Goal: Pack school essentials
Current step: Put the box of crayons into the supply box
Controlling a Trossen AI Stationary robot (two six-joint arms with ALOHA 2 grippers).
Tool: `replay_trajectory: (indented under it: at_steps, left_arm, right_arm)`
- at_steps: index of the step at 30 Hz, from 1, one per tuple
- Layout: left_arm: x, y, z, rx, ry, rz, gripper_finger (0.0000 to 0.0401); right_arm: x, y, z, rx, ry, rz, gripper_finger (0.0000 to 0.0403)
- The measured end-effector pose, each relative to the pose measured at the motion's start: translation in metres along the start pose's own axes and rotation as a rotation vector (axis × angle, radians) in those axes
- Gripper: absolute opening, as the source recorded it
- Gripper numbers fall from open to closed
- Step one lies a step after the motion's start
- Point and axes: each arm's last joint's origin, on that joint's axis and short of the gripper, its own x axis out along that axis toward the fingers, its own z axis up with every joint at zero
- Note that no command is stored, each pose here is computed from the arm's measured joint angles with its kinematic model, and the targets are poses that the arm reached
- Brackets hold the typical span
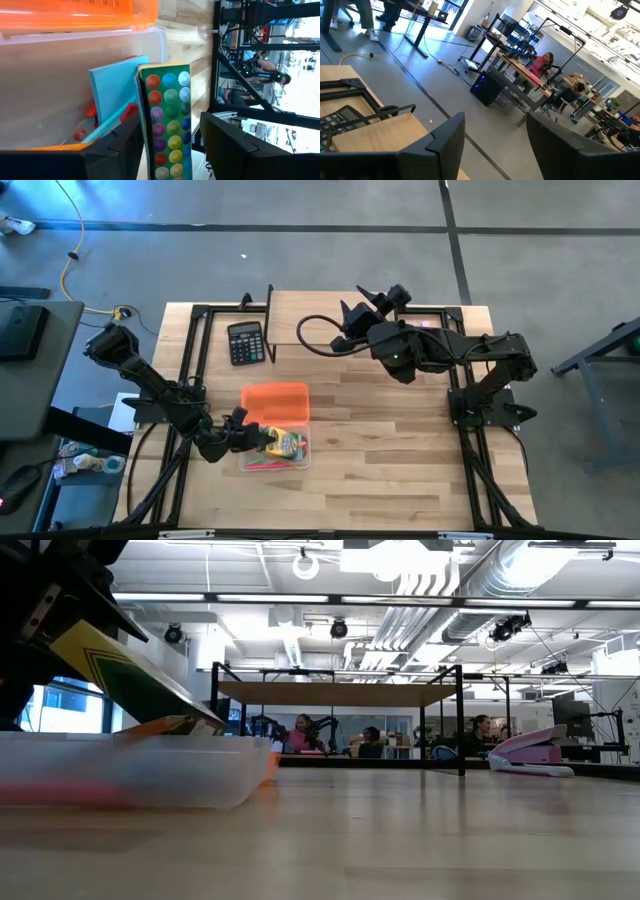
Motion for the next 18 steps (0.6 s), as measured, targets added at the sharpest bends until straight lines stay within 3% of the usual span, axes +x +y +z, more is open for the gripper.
replay_trajectory:
  at_steps: [18]
  left_arm:
    - [-0.0003, 0.0010, -0.0018, 0.049, 0.065, 0.028, 0.0159]
  right_arm:
    - [-0.0002, 0.0023, -0.0093, -0.025, 0.042, 0.010, 0.0201]
